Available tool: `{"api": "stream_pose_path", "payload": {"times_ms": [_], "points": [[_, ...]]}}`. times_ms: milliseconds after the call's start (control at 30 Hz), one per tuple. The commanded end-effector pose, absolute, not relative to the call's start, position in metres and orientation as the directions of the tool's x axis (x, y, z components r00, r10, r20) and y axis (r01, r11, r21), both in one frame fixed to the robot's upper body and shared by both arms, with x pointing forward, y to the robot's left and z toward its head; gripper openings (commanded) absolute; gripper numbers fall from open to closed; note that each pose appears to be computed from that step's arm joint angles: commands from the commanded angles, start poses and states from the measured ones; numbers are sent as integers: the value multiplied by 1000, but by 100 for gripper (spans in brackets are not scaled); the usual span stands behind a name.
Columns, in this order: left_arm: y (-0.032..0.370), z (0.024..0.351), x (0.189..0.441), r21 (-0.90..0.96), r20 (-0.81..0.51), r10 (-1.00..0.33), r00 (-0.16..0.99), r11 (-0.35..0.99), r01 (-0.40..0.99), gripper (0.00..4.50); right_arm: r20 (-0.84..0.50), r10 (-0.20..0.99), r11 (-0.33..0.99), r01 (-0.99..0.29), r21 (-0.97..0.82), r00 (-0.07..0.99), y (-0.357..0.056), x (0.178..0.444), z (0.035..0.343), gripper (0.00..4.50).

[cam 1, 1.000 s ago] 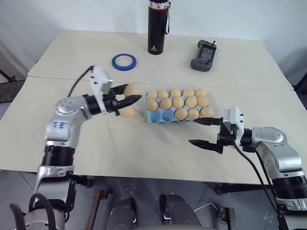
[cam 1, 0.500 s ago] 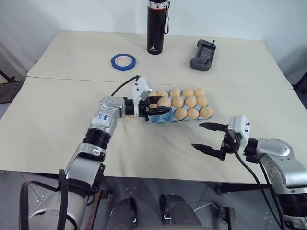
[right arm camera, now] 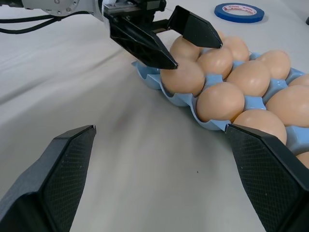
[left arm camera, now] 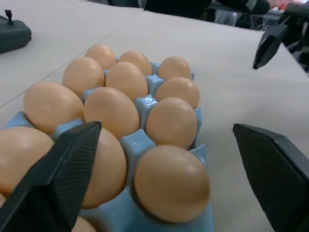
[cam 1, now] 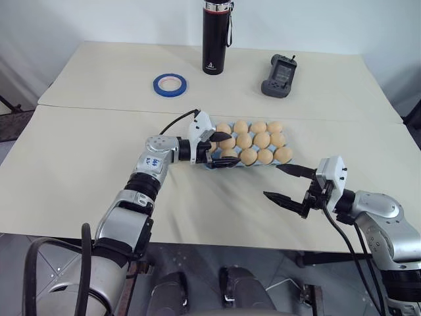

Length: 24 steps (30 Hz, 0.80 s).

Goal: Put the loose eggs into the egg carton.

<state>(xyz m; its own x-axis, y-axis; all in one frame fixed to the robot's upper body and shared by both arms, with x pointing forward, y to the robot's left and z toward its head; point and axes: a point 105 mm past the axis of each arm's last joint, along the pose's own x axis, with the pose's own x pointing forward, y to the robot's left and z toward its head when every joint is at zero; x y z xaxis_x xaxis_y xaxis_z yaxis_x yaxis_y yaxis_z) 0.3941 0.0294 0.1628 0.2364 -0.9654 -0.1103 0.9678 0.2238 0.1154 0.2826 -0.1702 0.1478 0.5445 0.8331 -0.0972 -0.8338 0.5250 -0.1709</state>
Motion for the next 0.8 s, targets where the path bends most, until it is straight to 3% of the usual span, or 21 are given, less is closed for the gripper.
{"api": "stream_pose_path", "payload": {"times_ms": [33,133,267,333,633,800], "points": [[26,194,393,179,-49,-977,209,197,964,447,-55,834,526,-821,-221,549,-172,283,163,450],[32,209,391,209,-26,-979,201,191,959,447,-54,839,518,-825,-225,542,-170,286,165,450],[62,236,392,271,51,-950,308,310,911,447,-51,850,502,-835,-225,525,-169,287,167,450],[84,229,389,246,-3,-929,371,359,900,447,-45,855,495,-839,-227,517,-169,288,168,450],[184,201,360,137,-20,-745,667,658,740,447,-56,873,462,-858,-223,485,-172,292,168,450],[220,183,335,104,-21,-655,755,750,653,447,-63,880,448,-866,-223,471,-171,294,169,450]]}}
